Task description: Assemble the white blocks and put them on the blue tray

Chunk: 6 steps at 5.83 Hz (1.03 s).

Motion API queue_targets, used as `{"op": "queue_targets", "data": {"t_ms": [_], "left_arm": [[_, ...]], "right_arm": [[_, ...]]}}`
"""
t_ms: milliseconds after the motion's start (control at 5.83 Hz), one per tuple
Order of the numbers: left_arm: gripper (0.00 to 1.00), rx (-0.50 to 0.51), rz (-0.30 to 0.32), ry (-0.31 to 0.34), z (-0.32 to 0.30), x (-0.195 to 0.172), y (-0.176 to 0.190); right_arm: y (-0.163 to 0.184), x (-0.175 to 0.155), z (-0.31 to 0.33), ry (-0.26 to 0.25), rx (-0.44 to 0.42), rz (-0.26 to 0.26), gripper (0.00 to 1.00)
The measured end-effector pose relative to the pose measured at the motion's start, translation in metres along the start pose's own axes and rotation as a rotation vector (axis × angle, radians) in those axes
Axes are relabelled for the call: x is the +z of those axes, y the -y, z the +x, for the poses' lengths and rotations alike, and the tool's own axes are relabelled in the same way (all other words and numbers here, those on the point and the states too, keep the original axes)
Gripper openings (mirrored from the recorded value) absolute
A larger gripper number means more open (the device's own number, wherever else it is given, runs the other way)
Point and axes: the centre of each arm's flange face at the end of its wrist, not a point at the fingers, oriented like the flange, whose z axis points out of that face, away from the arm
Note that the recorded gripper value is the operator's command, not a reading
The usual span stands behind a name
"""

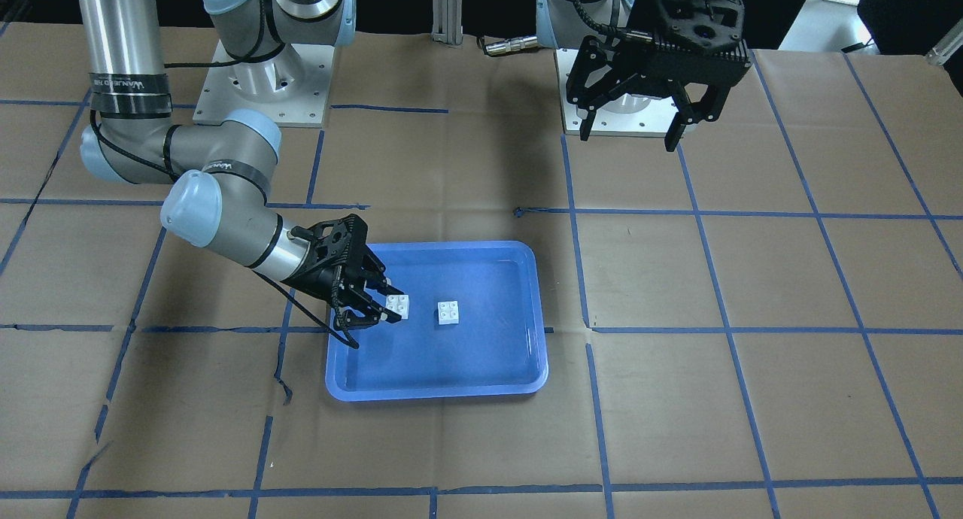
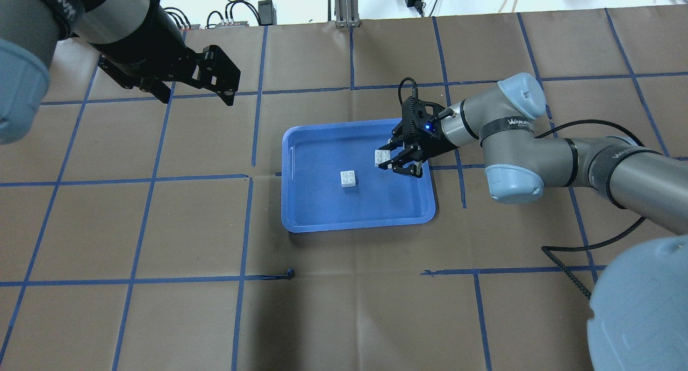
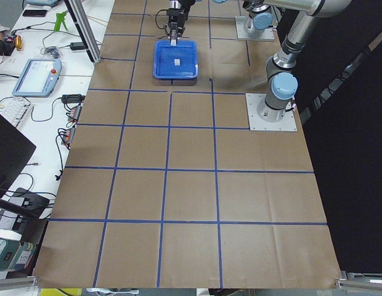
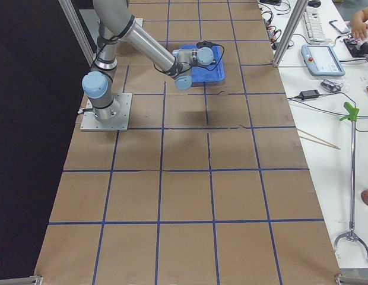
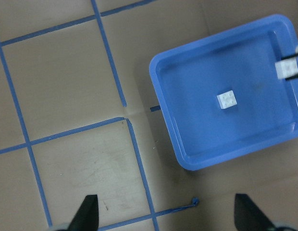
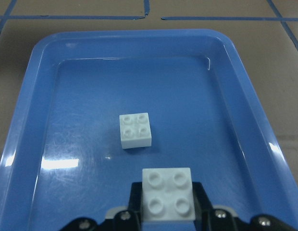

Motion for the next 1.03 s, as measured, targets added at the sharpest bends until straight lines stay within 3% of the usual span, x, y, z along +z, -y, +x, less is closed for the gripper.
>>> {"op": "queue_targets", "data": {"t_ms": [514,1029], "left_arm": [[0.99,-0.066,-0.068,0.009,-0.018,-0.015,-0.005],[1.00,-0.063,-0.086,0.011,-0.028,-0.017,-0.011]], "right_arm": [[-0.007,0.021,-0.002,0.000,-0.003,0.001,0.29],[-0.010,0.026,-0.001,-0.001,-0.004,0.001,0.29]]}}
